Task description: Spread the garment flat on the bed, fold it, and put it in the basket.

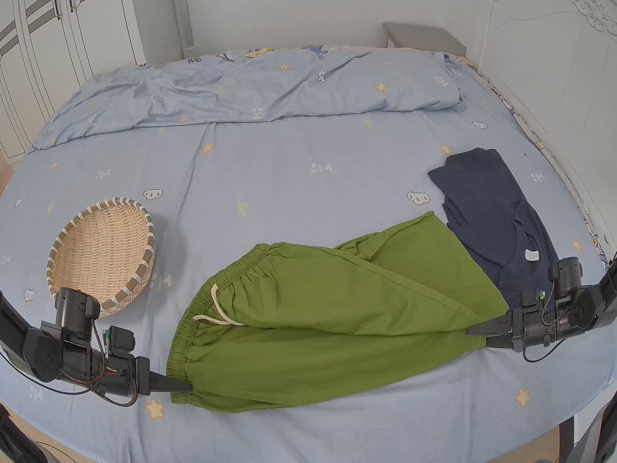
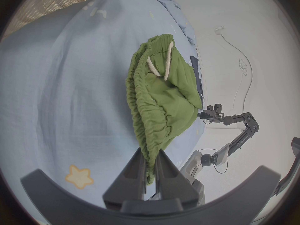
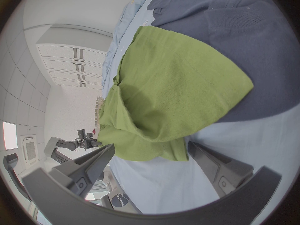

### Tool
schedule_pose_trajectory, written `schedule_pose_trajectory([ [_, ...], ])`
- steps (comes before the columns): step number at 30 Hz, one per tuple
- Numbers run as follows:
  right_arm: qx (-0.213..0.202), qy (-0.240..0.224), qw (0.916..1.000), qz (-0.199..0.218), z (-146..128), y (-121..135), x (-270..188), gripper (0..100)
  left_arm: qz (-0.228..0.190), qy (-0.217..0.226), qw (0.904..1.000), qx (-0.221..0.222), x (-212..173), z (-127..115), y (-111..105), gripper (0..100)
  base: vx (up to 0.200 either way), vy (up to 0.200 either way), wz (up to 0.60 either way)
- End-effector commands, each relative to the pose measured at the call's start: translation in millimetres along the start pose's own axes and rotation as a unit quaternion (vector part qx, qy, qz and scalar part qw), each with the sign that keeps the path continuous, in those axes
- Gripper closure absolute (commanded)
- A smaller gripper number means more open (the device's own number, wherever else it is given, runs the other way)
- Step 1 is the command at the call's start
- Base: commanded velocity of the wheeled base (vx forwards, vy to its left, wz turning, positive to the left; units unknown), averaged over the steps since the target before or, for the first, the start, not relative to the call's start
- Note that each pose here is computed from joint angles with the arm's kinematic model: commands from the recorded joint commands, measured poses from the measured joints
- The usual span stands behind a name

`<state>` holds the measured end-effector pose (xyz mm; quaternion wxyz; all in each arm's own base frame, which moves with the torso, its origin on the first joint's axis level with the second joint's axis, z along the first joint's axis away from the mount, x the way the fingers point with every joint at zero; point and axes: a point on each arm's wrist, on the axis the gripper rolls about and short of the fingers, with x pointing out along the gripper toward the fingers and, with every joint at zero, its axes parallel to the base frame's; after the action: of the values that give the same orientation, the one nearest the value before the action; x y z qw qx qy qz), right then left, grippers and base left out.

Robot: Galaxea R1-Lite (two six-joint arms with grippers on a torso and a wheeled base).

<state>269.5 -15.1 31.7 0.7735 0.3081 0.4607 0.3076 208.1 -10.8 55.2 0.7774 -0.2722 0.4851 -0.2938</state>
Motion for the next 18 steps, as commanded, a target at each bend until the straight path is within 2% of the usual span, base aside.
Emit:
schedule_pose_trajectory([
  [1,0.012,0.005,0.9998,0.016,-0.6,-3.9,0.9,0,0.001,-0.002,1.0000,0.000,-0.2,1.1,0.3,100,0.000,0.000,0.00],
  [2,0.016,-0.001,0.9997,0.021,0.7,-5.7,-2.0,100,0.000,-0.003,1.0000,0.001,-0.4,2.0,0.3,100,0.000,0.000,0.00],
  [18,0.030,-0.006,0.9994,0.017,-1.8,-10.8,-7.6,100,0.008,-0.016,0.9998,-0.012,-4.8,6.3,6.0,100,0.000,0.000,0.00],
])
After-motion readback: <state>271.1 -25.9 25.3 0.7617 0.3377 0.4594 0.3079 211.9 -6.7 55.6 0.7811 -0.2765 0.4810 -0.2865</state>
